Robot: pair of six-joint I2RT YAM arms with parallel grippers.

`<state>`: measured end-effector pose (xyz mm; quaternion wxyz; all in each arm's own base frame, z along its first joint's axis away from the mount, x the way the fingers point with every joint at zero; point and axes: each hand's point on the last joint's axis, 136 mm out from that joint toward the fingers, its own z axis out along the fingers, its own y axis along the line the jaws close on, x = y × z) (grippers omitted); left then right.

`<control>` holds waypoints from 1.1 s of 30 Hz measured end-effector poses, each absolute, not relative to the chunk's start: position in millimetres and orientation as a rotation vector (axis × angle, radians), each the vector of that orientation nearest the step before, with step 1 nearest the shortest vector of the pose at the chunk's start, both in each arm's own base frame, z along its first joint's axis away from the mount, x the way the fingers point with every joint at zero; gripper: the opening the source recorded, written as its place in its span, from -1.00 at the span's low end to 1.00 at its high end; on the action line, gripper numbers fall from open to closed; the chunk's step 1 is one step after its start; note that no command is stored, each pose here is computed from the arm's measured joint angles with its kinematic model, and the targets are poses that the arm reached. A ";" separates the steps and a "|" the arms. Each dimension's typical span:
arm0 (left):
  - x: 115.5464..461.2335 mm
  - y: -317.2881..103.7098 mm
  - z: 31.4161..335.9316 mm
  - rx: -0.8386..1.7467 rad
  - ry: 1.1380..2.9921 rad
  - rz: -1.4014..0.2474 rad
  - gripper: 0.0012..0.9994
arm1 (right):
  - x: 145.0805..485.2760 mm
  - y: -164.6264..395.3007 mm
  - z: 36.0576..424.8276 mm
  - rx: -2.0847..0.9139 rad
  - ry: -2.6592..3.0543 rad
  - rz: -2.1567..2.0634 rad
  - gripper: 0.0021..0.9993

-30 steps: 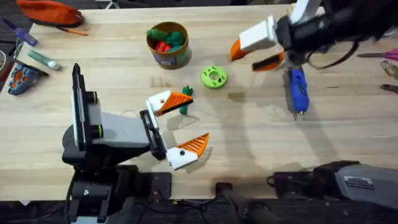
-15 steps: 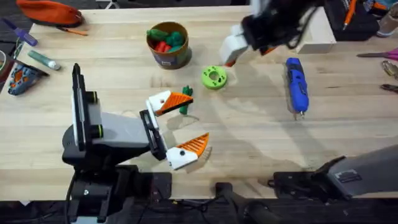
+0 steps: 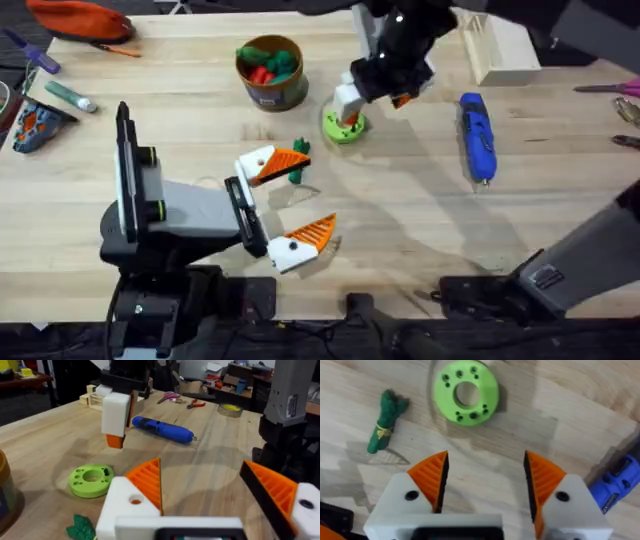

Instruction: Pick up the gripper from the table and insert it into the empty holder that is missing its gripper. Then pick up a screw, insert it into the mounting hole, and use the screwdriver to tighten it. Finally, clean up the table by picking up the vegetable and placing it into the bucket.

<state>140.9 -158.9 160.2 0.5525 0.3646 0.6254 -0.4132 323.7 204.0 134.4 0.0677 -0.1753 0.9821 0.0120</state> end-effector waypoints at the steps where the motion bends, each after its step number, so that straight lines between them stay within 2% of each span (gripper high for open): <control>1: 140.9 -158.9 160.2 0.862 1.479 -0.977 0.97 | 323.6 207.7 133.7 -0.540 2.953 0.039 0.59; 10: 140.9 -158.9 160.2 0.862 1.479 -0.977 0.97 | 325.6 221.1 104.1 -0.591 2.990 0.006 0.42; 18: 140.9 -158.9 160.2 0.862 1.479 -0.977 0.97 | 328.4 223.2 98.5 -0.566 2.997 0.008 0.28; 27: 140.9 -158.9 160.2 0.862 1.479 -0.977 0.97 | 335.4 229.7 76.4 -0.559 3.015 0.010 -0.09; 33: 140.9 -158.9 160.2 0.862 1.479 -0.977 0.97 | 337.6 231.3 75.7 -0.552 3.008 0.016 -0.24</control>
